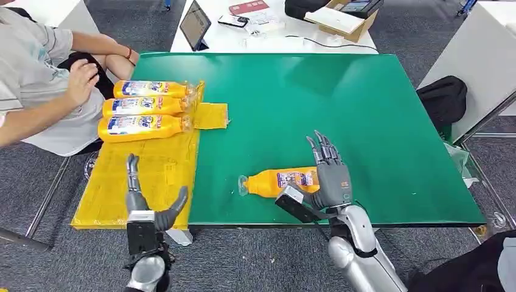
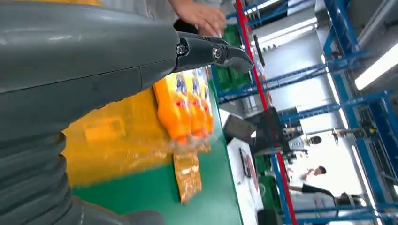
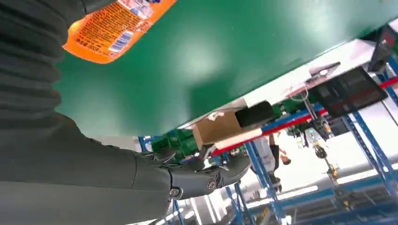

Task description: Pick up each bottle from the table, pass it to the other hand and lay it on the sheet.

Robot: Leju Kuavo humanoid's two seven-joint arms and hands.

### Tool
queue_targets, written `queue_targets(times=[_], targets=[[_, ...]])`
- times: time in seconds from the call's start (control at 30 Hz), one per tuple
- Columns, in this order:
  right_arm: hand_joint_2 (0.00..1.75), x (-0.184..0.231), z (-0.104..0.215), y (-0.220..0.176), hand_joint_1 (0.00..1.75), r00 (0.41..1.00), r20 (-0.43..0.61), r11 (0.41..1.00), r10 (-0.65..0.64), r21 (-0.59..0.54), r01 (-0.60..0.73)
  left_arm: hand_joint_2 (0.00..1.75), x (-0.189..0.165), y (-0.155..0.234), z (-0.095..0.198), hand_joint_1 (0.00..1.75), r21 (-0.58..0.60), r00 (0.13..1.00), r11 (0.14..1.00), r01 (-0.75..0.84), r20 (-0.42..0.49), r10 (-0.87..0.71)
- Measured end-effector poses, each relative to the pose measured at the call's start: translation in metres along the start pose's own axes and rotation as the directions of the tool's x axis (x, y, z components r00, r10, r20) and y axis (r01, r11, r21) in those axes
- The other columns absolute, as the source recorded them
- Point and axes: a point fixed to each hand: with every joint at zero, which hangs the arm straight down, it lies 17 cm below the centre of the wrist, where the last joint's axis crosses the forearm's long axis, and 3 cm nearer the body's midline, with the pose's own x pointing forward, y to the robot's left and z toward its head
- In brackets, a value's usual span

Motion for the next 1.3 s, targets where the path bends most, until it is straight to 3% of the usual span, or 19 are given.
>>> queue_targets(times=[0.53,1.0,1.3], targets=[[1.75,-0.024,0.004,0.028,0.00,0.998,-0.057,0.996,0.013,0.084,-0.008,1.75,0.011,-0.028,0.011,0.00,-0.046,0.998,0.997,-0.060,-0.012,0.060],[1.75,-0.043,0.026,0.113,0.00,0.986,-0.158,0.932,-0.055,0.346,0.108,1.75,0.013,-0.055,0.015,0.00,-0.124,0.991,0.983,-0.134,-0.035,0.130],[1.75,-0.056,0.026,0.123,0.00,0.974,-0.224,0.918,-0.018,0.382,0.105,1.75,0.009,-0.059,0.016,0.00,-0.133,0.995,0.986,-0.100,-0.028,0.097]])
